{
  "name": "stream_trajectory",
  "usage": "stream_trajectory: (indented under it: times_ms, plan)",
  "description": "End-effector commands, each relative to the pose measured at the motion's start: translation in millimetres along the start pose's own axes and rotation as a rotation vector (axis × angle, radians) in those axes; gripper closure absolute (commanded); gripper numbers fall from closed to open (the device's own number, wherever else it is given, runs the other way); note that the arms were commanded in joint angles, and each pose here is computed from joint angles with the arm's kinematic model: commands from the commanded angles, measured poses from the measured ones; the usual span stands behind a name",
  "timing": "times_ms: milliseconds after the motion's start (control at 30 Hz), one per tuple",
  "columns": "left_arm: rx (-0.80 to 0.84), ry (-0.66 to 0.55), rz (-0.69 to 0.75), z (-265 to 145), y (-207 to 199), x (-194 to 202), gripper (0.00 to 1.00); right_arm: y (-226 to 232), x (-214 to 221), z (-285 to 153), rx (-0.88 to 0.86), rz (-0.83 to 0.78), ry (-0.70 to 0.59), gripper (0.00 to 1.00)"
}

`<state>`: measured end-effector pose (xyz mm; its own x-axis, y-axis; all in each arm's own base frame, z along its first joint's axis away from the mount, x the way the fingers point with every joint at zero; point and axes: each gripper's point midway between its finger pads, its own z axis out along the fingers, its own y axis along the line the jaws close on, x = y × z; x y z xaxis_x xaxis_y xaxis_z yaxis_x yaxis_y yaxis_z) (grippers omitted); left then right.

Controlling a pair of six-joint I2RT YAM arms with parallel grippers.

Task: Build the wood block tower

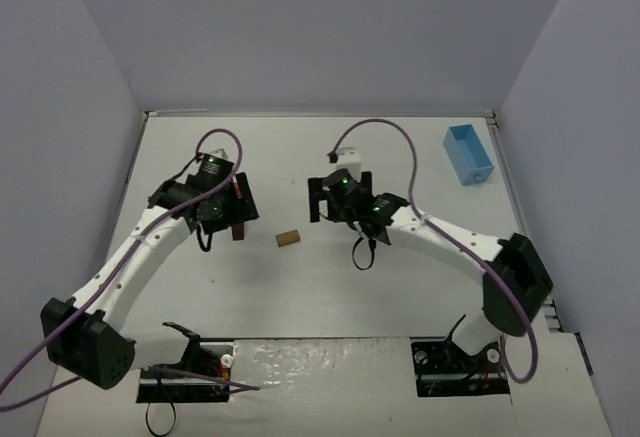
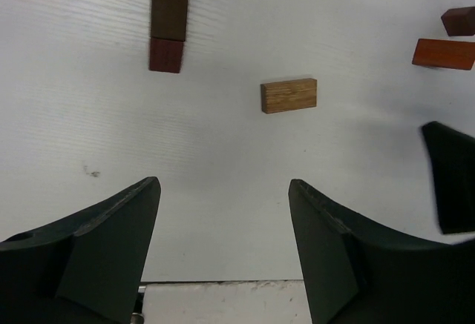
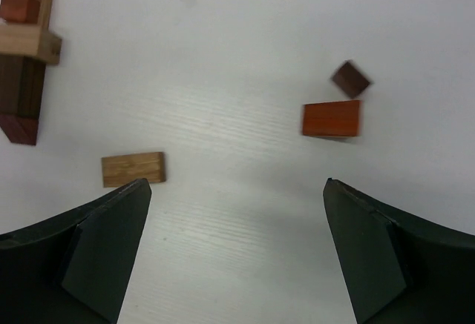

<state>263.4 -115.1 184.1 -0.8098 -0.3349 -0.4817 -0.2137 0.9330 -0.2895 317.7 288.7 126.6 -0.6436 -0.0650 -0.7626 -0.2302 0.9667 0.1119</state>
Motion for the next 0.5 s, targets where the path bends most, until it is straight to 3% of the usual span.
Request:
stream_trajectory:
  times_ms: [0,167,467]
  plan:
    - [-0.005,-0.008,-0.046,26,-48,1,0.27,-62,-31,-39,0.077,0.042,-0.12,0.0]
    - [-0.055,0.045,-0.011,62,-75,20,0.15,-111,-29,-66,0.118,0.108,-0.166,0.0]
    - [-0.117,0.108,0.02,115,-91,37,0.12,-136,-14,-87,0.079,0.133,-0.176,0.0]
